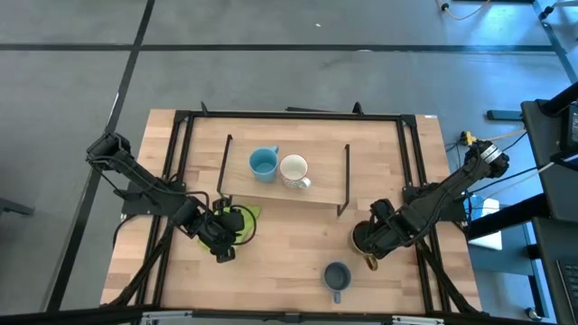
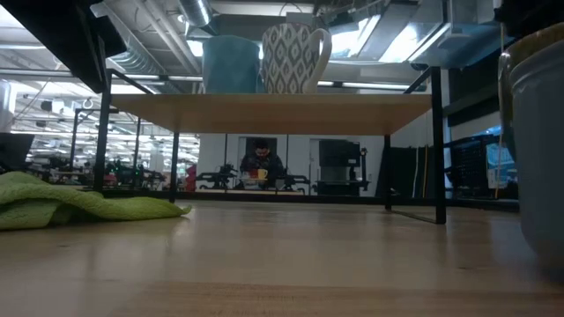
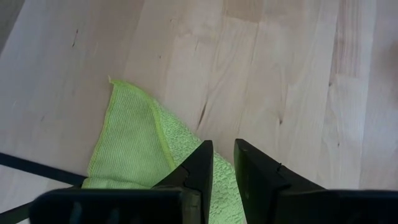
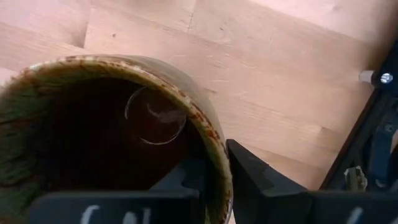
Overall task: Stack small to large cups/mugs on shelf
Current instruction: Put the green mug on the shelf, then adjust the gray patterned mug on the shelf
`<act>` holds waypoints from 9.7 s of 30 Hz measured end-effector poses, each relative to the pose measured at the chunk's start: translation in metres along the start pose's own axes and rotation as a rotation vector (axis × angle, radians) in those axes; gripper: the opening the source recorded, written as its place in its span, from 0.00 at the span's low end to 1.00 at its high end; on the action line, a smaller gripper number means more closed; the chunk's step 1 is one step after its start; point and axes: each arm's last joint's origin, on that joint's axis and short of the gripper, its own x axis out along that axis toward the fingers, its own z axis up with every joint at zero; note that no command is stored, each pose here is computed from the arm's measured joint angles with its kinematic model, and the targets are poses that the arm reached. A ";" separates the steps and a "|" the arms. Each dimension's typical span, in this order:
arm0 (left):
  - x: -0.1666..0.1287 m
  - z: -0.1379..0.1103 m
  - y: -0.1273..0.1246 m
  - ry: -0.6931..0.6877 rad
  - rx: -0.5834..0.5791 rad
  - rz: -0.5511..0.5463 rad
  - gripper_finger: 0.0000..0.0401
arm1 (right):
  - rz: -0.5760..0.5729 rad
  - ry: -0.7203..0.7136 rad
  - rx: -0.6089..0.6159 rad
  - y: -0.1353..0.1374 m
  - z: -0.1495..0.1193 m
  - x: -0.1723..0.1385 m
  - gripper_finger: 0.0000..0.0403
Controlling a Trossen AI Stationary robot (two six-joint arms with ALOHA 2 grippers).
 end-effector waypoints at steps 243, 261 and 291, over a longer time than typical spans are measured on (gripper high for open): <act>-0.004 0.001 -0.009 -0.126 -0.048 0.008 0.15 | 0.395 -0.499 -0.870 0.168 0.222 -0.090 0.00; -0.004 0.001 -0.009 -0.134 -0.022 0.018 0.15 | 0.132 -0.363 -0.614 0.130 0.211 -0.119 0.18; -0.004 -0.002 -0.007 -0.112 -0.006 0.041 0.15 | 0.179 -0.276 -0.486 0.150 0.210 -0.080 0.33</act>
